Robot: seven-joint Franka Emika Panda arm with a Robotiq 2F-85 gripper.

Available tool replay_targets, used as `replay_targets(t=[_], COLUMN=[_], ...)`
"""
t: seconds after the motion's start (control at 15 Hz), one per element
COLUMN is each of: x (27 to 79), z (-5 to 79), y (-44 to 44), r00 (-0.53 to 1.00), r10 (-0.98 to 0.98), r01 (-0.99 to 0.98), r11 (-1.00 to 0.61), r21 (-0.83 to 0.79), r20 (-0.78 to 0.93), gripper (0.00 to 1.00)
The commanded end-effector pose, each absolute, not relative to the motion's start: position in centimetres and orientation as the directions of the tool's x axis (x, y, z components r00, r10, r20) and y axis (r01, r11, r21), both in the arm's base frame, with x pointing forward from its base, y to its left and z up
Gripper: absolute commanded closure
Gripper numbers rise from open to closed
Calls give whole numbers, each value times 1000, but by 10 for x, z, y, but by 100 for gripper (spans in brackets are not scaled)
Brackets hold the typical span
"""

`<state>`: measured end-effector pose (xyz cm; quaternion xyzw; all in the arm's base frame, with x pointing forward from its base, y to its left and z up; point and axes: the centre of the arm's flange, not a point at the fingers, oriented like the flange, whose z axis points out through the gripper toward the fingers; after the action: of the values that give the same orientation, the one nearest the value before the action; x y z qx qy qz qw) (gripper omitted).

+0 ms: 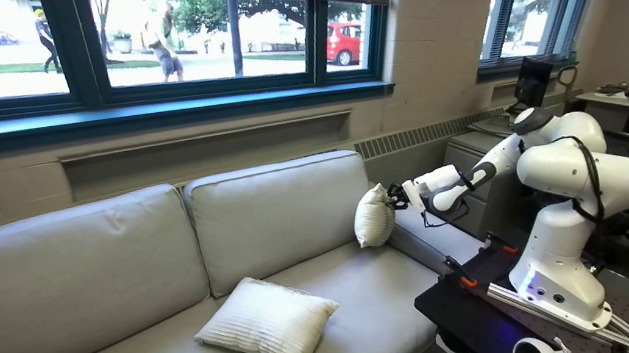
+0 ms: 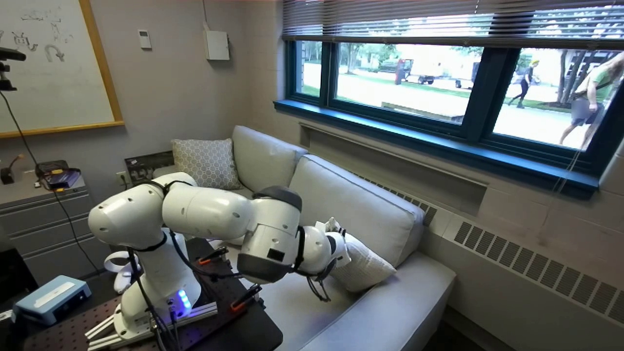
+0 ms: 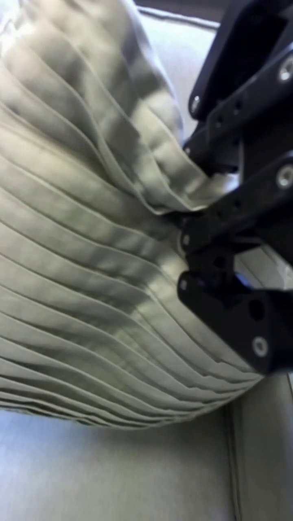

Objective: Set the striped pillows against the armrest

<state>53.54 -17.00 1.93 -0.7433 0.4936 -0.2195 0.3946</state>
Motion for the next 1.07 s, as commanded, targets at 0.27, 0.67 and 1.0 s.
replay_targets(t=[0.27, 0.67, 1.0], x=[355, 339, 342], z=[-28, -25, 3], y=[-205, -230, -278], r00=[415, 292, 115], r10=[-908, -956, -979], r01=[-632, -749, -815], r11=[-242, -246, -190], r21=[-736, -616, -548], r20=[-57, 27, 170], gripper=[92, 63, 28])
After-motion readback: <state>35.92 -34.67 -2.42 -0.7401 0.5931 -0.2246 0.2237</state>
